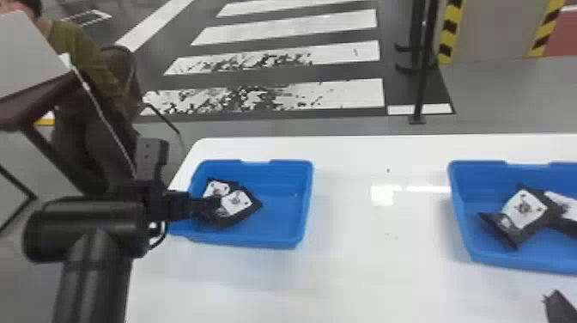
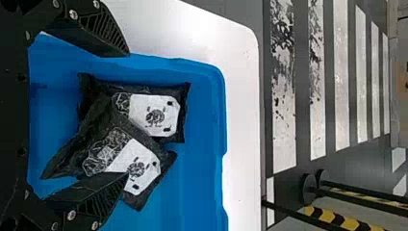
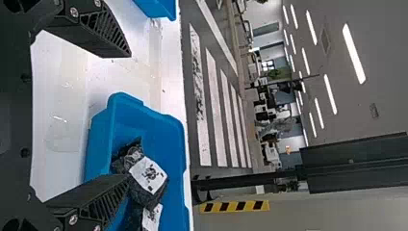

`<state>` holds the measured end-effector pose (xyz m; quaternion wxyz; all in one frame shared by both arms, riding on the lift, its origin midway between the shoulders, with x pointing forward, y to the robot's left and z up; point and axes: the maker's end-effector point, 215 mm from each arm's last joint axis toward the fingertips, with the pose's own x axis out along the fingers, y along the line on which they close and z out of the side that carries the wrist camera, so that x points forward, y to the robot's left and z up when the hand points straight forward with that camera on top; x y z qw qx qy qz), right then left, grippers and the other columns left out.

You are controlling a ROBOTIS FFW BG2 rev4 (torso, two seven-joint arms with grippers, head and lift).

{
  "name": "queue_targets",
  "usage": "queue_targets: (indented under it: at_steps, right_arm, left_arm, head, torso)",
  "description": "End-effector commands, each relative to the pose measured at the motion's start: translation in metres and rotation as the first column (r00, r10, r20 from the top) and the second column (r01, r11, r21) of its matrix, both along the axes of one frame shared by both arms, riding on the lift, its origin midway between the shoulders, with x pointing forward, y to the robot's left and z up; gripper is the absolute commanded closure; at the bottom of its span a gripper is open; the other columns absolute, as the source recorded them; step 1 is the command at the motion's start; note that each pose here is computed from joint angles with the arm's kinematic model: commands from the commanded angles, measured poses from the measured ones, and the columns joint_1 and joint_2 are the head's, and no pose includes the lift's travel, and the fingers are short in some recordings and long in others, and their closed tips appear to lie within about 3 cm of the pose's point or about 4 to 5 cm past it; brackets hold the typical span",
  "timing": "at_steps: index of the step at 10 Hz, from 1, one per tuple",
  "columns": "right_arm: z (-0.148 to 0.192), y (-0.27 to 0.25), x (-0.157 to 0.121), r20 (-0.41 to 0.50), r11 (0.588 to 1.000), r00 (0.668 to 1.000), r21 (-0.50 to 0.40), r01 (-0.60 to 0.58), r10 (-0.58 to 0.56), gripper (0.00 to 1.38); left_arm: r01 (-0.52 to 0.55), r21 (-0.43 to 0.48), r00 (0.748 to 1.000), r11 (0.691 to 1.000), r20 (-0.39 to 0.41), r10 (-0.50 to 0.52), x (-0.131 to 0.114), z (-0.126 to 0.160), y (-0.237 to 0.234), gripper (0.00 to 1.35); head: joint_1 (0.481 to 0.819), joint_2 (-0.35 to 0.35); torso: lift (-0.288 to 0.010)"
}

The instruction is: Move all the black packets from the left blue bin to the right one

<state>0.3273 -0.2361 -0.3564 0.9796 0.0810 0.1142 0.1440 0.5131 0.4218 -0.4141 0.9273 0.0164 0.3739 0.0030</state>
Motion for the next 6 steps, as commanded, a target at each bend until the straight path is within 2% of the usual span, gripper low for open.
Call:
queue_targets:
  at_steps: [1, 3, 4, 5, 6]
  right_arm:
    - [-0.003, 0.005, 0.000, -0.005, 1.000, 1.000, 0.019, -0.004, 0.004, 0.13]
    - [-0.006, 0.006, 0.001, -0.008, 0.999, 1.000, 0.041, -0.004, 0.004, 0.13]
    - [-0.008, 0.007, 0.001, -0.012, 0.999, 1.000, 0.048, -0.004, 0.005, 0.13]
    - [-0.010, 0.009, 0.002, -0.013, 0.998, 1.000, 0.059, -0.007, 0.008, 0.13]
    - [-0.013, 0.008, 0.000, -0.021, 0.997, 1.000, 0.072, -0.005, 0.007, 0.13]
  left_arm:
    - [0.022, -0.016, 0.999, 1.000, -0.047, -0.023, 0.009, -0.023, -0.012, 0.17]
    - [0.068, -0.036, 0.992, 0.997, -0.102, -0.072, 0.016, -0.048, -0.037, 0.19]
    - [0.081, -0.048, 0.989, 0.996, -0.118, -0.086, 0.017, -0.054, -0.043, 0.44]
    - [0.093, -0.042, 0.990, 0.995, -0.105, -0.097, 0.019, -0.054, -0.045, 0.98]
    - [0.098, -0.051, 0.990, 0.994, -0.099, -0.103, 0.017, -0.055, -0.046, 1.15]
  head:
    - [0.695, 0.247]
    - [0.695, 0.226]
    - [0.695, 0.217]
    - [0.695, 0.201]
    - [0.695, 0.196]
  torso:
    - [-0.140]
    - [-0.140]
    - [-0.140]
    - [-0.140]
    - [-0.140]
